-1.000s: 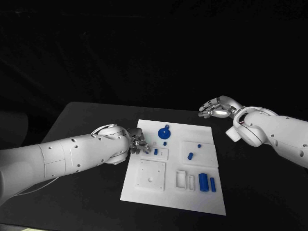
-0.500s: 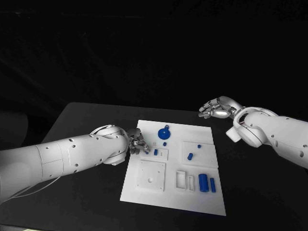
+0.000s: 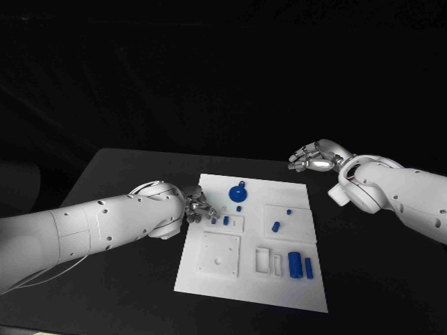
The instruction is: Assemble the parts on the task board
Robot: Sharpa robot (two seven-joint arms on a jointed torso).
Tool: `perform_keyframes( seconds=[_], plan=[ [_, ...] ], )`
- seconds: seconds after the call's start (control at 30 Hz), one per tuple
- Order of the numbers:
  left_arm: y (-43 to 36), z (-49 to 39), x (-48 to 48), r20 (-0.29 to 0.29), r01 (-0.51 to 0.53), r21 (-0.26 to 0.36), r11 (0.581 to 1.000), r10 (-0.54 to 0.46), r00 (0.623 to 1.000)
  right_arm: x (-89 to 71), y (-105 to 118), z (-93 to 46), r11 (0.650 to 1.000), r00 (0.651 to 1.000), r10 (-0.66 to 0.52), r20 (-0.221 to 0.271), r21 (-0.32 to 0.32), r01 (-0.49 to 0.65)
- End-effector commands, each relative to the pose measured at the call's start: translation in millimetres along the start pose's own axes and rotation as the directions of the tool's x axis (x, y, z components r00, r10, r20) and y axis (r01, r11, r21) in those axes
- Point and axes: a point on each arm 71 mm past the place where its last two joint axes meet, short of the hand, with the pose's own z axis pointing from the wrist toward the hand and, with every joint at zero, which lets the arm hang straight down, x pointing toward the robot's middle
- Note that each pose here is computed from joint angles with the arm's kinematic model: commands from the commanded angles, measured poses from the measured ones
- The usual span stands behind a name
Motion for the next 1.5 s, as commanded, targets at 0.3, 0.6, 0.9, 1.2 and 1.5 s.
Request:
perform_keyframes(
  seconds=[0.3,0.6,0.9,1.2,1.5],
  plan=[
    [2.1,-2.1,-6.3,0.026,0.050,0.003,0.999,-0.050,0.998,1.1,1,0.0,1.000,1.000,-0.002,-0.010,-0.012,0.002],
    [2.2,-4.7,-6.9,0.012,0.089,0.020,0.996,-0.089,0.996,0.9,1,-0.1,1.000,1.000,-0.002,-0.009,-0.012,0.002],
    [3.3,-7.4,-5.5,-0.012,0.089,0.042,0.995,-0.089,0.996,0.9,1,-0.2,1.000,1.000,-0.002,-0.009,-0.012,0.002],
    [1.6,-11.4,-4.5,-0.005,0.109,0.061,0.992,-0.109,0.994,0.4,0,-0.7,1.000,1.000,-0.002,-0.010,-0.011,0.002],
    [-5.4,-18.1,-12.1,0.048,0.150,0.128,0.980,-0.157,0.986,-0.1,0,-1.1,1.000,1.000,-0.002,-0.008,-0.010,0.002]
  ],
)
